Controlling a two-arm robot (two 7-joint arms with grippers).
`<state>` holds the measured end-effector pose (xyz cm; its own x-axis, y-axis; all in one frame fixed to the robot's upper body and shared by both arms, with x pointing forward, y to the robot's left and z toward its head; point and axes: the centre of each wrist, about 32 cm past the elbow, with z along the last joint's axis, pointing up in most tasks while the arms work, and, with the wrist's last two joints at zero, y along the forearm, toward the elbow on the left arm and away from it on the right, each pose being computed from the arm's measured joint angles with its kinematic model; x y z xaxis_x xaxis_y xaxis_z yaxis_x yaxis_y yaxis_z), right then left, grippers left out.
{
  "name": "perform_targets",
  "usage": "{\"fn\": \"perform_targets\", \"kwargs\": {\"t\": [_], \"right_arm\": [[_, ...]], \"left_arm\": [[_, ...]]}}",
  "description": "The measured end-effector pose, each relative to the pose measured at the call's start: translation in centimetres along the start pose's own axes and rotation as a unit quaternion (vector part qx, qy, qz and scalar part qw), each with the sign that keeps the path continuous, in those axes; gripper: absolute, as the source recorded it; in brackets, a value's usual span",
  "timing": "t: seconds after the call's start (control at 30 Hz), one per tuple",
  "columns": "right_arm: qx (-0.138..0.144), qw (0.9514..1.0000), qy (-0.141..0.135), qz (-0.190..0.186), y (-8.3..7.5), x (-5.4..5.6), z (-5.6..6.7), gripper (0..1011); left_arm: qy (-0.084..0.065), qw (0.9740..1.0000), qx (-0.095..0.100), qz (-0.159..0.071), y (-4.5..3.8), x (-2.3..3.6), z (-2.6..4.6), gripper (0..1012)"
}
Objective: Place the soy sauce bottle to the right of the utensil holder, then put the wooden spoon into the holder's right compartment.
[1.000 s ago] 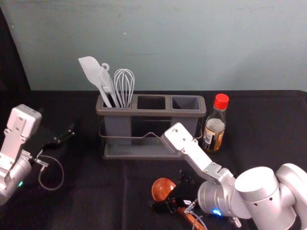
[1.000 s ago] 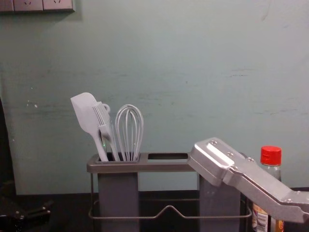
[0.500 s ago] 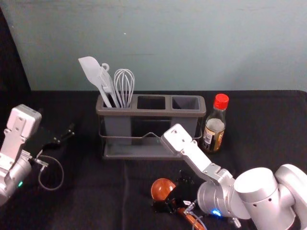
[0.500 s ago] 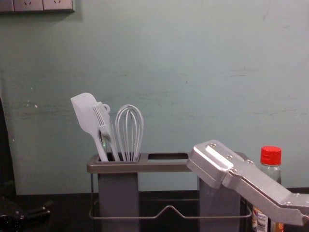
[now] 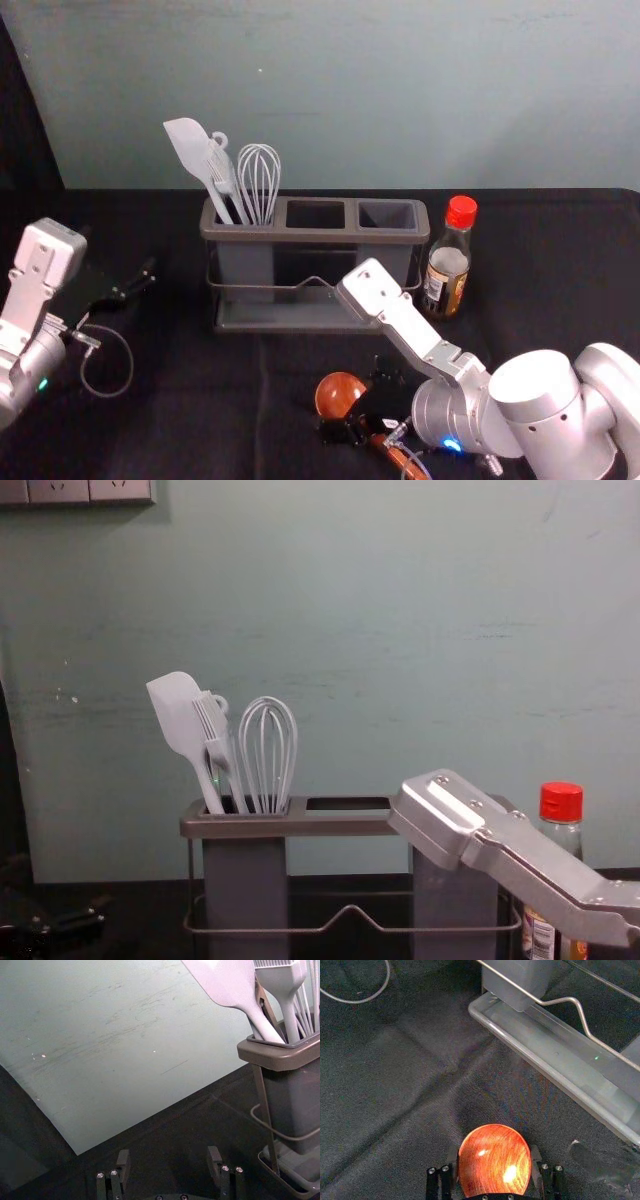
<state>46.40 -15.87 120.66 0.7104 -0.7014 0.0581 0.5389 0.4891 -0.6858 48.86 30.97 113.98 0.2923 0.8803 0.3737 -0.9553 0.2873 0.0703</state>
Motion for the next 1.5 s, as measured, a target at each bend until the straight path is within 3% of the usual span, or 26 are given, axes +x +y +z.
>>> {"fn": "perform_targets", "kwargs": {"t": [1.5], "right_arm": [[0.001, 1.0000, 0.001, 0.000, -0.02, 0.00, 0.01, 839]], "left_arm": [[0.000, 1.0000, 0.000, 0.000, 0.00, 0.00, 0.00, 1011]]}}
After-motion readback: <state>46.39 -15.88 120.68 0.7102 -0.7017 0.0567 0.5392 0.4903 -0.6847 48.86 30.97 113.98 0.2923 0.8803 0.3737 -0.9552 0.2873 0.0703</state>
